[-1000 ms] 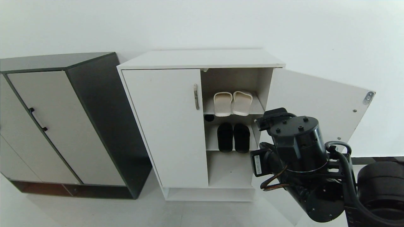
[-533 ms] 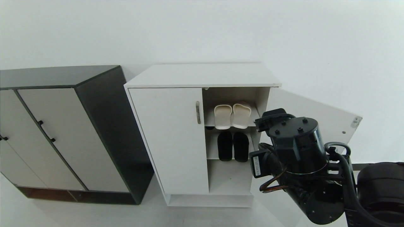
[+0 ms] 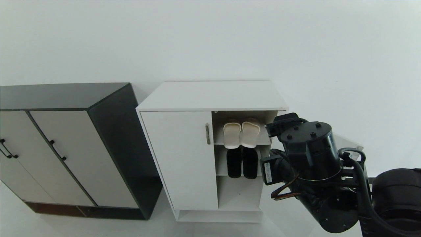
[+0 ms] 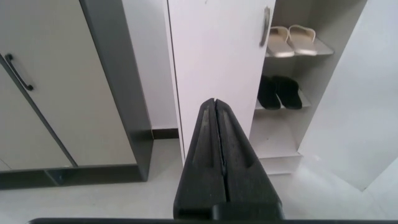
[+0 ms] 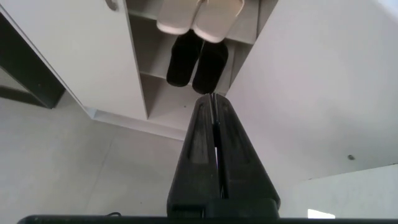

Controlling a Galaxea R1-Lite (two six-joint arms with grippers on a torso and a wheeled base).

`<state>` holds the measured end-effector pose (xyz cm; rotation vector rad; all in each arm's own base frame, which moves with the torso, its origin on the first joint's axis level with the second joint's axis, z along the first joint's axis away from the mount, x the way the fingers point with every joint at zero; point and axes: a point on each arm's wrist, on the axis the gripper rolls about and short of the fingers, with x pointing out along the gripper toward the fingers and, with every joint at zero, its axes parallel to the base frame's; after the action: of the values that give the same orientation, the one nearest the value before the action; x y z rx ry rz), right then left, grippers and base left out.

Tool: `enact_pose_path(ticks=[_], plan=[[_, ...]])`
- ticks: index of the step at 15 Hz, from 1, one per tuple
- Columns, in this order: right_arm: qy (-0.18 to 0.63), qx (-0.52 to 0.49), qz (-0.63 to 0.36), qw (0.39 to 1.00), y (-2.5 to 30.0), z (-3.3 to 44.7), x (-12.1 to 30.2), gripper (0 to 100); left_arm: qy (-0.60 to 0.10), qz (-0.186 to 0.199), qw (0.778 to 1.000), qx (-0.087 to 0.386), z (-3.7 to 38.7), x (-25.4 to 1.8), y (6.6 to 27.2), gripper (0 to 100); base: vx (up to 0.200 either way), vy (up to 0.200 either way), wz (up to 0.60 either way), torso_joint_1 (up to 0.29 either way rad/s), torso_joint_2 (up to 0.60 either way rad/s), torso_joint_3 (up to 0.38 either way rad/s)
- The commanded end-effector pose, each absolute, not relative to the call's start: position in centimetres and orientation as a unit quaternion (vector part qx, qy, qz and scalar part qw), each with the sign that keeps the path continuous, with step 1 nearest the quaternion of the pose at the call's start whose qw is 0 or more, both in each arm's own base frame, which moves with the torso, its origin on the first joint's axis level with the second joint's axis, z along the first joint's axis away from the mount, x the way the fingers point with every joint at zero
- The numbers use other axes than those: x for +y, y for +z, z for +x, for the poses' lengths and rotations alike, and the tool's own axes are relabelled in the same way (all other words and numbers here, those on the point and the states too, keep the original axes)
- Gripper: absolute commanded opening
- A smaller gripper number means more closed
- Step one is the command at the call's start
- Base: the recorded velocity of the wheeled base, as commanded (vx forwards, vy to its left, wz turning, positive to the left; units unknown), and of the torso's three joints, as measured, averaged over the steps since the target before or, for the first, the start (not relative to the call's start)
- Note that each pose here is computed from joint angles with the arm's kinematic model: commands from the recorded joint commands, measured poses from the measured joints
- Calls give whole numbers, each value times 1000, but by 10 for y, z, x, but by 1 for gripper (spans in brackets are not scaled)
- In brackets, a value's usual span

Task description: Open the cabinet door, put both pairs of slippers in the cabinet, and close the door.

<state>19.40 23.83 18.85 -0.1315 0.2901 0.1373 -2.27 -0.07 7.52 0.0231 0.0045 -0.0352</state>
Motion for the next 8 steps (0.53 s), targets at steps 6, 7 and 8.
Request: enact_pose_path(ticks=[6,7,8], plan=[[68,145,-66,985,188,194,238,0,-18,11,1000,3,-23,-1,75,0,0,0,0,236,-552,-317],[68,145,-66,985,188,194,238,0,-18,11,1000,3,-23,-1,75,0,0,0,0,261,-593,-334],[68,146,-67,985,187,194,238,0,-17,11,1000,3,-23,-1,75,0,0,0,0,251,-598,-325]])
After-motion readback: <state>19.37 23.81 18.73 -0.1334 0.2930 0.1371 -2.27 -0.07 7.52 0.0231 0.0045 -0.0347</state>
